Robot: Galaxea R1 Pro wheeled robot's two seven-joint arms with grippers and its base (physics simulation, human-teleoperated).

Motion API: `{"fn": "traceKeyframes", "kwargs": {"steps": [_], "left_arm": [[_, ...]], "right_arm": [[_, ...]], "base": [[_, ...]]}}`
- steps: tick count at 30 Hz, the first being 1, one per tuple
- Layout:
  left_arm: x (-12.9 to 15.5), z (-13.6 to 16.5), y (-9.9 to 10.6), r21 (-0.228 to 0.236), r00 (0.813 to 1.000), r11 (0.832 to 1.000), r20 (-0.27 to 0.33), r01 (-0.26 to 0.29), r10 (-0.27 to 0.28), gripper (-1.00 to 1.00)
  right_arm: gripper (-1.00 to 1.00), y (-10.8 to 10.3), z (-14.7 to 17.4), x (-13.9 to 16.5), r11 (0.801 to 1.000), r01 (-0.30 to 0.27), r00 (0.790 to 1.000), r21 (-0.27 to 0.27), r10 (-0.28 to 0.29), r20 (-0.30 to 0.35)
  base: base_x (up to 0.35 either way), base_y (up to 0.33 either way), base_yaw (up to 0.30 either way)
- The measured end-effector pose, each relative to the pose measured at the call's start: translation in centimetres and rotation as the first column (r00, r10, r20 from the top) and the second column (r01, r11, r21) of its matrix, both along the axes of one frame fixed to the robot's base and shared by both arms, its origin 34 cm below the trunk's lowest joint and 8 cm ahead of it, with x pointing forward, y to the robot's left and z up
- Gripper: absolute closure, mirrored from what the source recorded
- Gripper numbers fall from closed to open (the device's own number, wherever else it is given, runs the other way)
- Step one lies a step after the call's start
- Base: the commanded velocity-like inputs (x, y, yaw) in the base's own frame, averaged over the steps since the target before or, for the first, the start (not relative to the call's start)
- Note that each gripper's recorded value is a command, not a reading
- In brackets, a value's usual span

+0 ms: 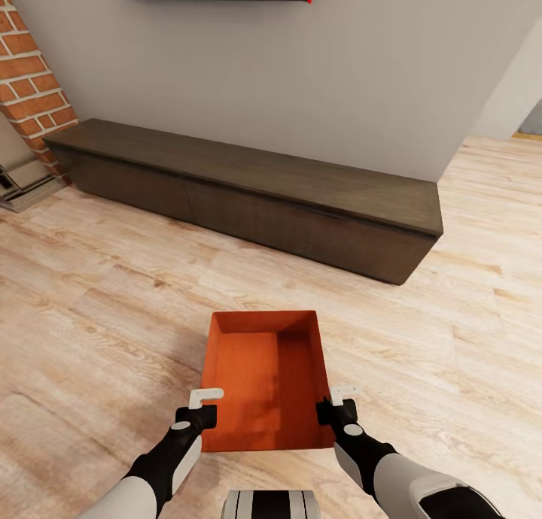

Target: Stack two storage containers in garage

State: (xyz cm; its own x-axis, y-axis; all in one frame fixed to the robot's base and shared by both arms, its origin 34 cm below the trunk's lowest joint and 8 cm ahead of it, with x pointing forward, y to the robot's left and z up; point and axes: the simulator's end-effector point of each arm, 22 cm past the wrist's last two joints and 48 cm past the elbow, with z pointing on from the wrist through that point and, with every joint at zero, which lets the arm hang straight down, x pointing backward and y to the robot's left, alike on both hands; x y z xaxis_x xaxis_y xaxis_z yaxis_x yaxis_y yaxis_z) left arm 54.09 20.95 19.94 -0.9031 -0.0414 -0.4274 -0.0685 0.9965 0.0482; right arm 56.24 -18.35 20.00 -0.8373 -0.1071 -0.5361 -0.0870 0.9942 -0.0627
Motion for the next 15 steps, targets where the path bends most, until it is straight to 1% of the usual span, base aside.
{"fn": "traceKeyframes", "kwargs": {"steps": [15], "left_arm": [[0.5,2.9,0.0,-0.005,1.0,1.0,-0.006,-0.009,0.009,1.0]], "right_arm": [[1.0,0.0,3.0,0.5,1.0,-0.001,1.0,-0.001,0.001,-0.006]], "base": [[0.0,0.0,0.0]]}}
